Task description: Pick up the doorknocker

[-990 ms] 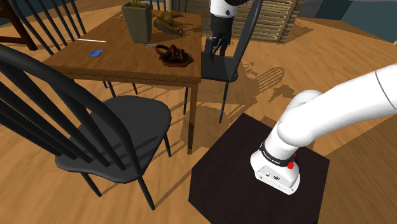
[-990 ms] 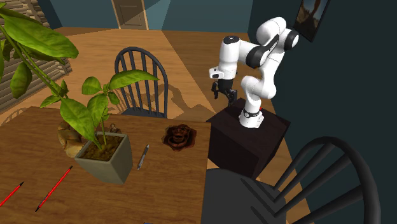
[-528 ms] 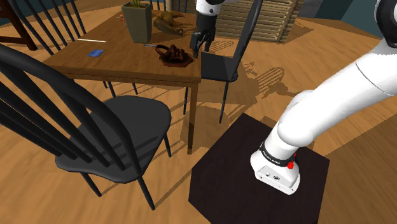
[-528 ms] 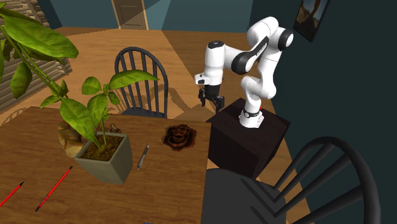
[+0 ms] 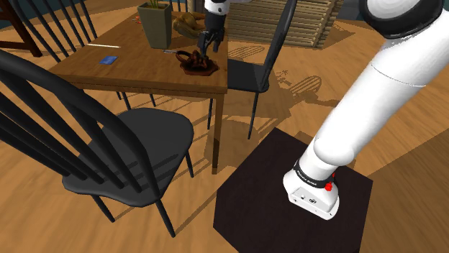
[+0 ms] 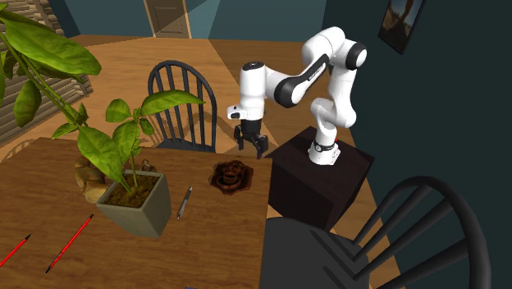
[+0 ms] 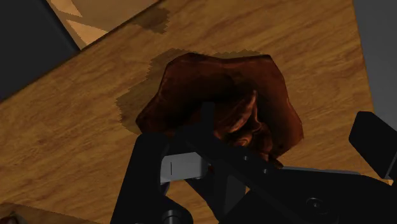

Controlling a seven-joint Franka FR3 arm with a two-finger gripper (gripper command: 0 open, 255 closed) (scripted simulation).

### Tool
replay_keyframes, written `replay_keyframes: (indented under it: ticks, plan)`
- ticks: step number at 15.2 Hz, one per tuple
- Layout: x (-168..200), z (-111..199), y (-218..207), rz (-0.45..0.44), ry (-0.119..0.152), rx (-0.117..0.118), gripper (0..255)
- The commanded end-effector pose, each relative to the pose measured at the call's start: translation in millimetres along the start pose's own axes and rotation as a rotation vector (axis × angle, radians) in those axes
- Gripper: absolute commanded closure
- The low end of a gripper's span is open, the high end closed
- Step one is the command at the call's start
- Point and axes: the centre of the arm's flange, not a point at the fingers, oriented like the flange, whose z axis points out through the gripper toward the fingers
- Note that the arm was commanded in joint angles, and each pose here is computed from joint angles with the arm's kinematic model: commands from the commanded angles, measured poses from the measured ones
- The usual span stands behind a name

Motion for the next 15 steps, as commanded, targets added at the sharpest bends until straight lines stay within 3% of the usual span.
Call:
replay_keyframes:
  ticks: [1, 10, 15]
  plan:
    - [20.2, 5.9, 7.8, -0.012, 0.02, 0.011, 0]
    - [120.5, 23.2, 38.3, -0.064, 0.103, 0.057, 0]
    - [116.9, 49.4, 39.6, -0.064, 0.103, 0.057, 0]
